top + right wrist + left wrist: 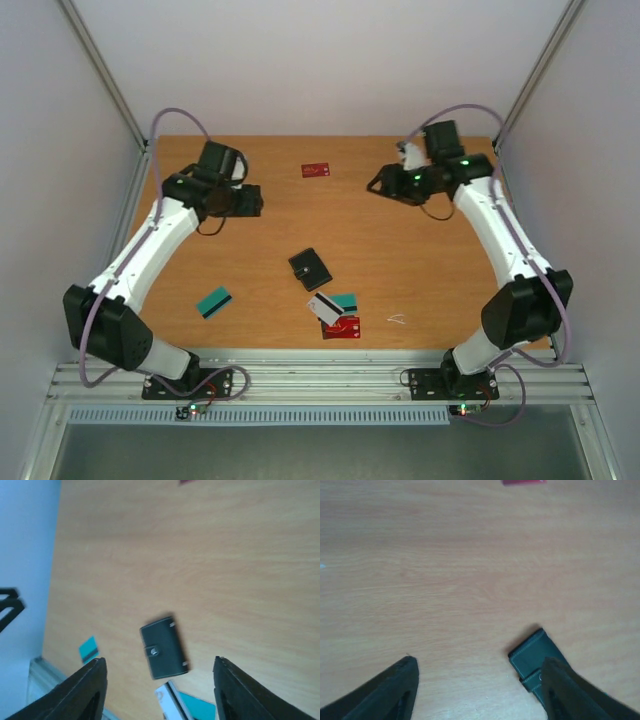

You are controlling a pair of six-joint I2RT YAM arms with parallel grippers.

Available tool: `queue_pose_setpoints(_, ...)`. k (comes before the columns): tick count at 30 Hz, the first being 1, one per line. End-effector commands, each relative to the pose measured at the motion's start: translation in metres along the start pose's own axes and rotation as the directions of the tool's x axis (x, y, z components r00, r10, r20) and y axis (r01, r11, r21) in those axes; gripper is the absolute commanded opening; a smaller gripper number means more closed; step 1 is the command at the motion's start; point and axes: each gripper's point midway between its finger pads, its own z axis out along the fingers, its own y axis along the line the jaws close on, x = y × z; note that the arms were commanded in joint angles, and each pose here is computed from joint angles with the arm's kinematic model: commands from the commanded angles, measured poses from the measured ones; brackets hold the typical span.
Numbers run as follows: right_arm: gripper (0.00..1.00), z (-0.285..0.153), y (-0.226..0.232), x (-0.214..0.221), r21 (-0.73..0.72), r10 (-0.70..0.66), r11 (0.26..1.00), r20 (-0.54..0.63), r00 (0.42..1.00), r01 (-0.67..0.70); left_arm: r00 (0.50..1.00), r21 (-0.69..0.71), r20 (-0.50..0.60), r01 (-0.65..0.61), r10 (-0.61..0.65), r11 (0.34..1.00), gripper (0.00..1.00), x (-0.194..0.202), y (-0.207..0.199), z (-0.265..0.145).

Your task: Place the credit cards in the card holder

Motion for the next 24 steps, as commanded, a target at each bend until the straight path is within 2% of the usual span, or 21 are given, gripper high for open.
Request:
queue_pose_setpoints(1, 0.69, -0.058, -0.035, -0.019, 0.109, -0.02, 0.994, 0.124, 0.992, 0.007, 0.992, -0.09, 0.125, 0.002, 0.009, 0.996, 0.79, -0.026, 0.033, -0.026)
queue_pose_setpoints(2, 0.76, -0.07, -0.044, -0.023, 0.141, -0.024, 0.99, 0.16, 0.987, 0.001, 0.99, -0.114, 0.14, 0.012, 0.004, 0.993, 0.83, -0.028, 0.042, -0.028)
queue_pose_setpoints(4, 0.82, -0.086, -0.062, -0.029, 0.233, -0.032, 0.972, 0.208, 0.978, -0.018, 0.986, -0.178, 0.168, 0.021, 0.009, 0.984, 0.87, -0.031, 0.059, -0.031)
queue_pose_setpoints(8, 0.98, -0.103, -0.084, -0.033, 0.366, -0.068, 0.929, 0.298, 0.952, -0.048, 0.973, -0.283, 0.227, 0.031, 0.035, 0.959, 0.91, -0.031, 0.085, -0.034)
queue_pose_setpoints(10, 0.98, -0.115, -0.091, -0.036, 0.422, -0.107, 0.905, 0.363, 0.926, -0.061, 0.961, -0.303, 0.271, 0.031, 0.054, 0.953, 0.92, -0.031, 0.093, -0.036)
queue_pose_setpoints(13, 0.98, -0.127, -0.11, -0.034, 0.519, -0.143, 0.849, 0.4, 0.905, -0.095, 0.927, -0.314, 0.359, 0.015, 0.105, 0.949, 0.93, -0.03, 0.097, -0.035)
queue_pose_setpoints(17, 0.98, -0.138, -0.128, -0.027, 0.604, -0.219, 0.789, 0.445, 0.868, -0.111, 0.856, -0.354, 0.502, 0.071, 0.125, 0.932, 0.92, -0.021, 0.114, -0.038)
queue_pose_setpoints(19, 0.98, -0.135, -0.146, -0.016, 0.646, -0.248, 0.752, 0.457, 0.854, -0.128, 0.834, -0.345, 0.533, 0.061, 0.142, 0.937, 0.9, -0.007, 0.118, -0.03)
queue_pose_setpoints(24, 0.99, -0.129, -0.17, -0.005, 0.683, -0.346, 0.714, 0.536, 0.77, -0.155, 0.783, -0.368, 0.591, 0.05, 0.192, 0.929, 0.9, 0.015, 0.13, -0.02)
